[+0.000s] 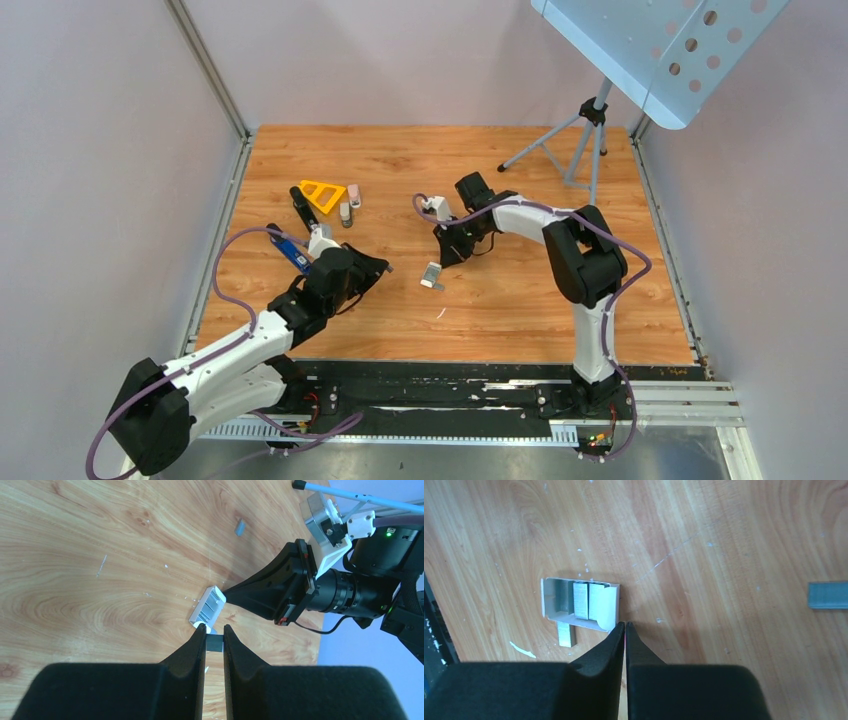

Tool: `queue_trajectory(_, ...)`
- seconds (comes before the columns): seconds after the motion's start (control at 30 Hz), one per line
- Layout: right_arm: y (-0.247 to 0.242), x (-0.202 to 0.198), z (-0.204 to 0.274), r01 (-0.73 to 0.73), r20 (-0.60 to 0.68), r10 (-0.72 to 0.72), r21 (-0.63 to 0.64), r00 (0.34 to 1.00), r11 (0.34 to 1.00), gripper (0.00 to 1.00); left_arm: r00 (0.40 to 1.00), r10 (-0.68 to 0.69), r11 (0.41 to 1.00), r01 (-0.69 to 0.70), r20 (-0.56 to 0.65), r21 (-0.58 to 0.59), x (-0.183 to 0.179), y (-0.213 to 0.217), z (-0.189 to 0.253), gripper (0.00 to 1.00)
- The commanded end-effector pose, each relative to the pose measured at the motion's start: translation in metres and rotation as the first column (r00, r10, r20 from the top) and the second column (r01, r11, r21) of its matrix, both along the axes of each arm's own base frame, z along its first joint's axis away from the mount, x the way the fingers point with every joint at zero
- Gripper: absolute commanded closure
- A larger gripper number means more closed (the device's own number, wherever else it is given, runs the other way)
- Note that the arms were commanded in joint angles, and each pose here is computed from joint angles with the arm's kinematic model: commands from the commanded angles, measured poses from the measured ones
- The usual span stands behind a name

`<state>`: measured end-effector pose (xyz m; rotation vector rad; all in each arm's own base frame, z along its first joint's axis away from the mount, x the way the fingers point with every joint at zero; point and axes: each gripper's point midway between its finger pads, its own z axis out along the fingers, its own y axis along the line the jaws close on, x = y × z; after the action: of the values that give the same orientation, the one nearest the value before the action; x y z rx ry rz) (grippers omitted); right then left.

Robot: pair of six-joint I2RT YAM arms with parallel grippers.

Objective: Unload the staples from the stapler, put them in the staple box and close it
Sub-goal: Adjust the staple box at the center of the board.

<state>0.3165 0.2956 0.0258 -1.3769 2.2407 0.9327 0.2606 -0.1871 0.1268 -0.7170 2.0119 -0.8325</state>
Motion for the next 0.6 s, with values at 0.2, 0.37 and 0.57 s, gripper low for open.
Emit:
queue_trajectory(0.2,0.0,-0.052,-0.013,-0.047,-0.132,0.045,-0.012,0.99,0.999,0.95,1.0,0.012,1.0,-0.012,0.011,0.007,-0.001,0.003,-0.002,1.0)
queue_trajectory(0.37,0.007,-0.063,-0.008,-0.056,-0.154,0.056,0.004,0.987,0.998,0.94,1.0,0.005,1.0,-0.005,0.014,-0.003,-0.002,0.002,-0.001,1.0)
queue_trajectory(0.57,0.017,-0.067,-0.007,-0.046,-0.172,0.047,0.011,0.984,0.999,0.95,1.0,-0.028,1.0,0.028,-0.001,-0.014,-0.002,-0.007,-0.006,1.0)
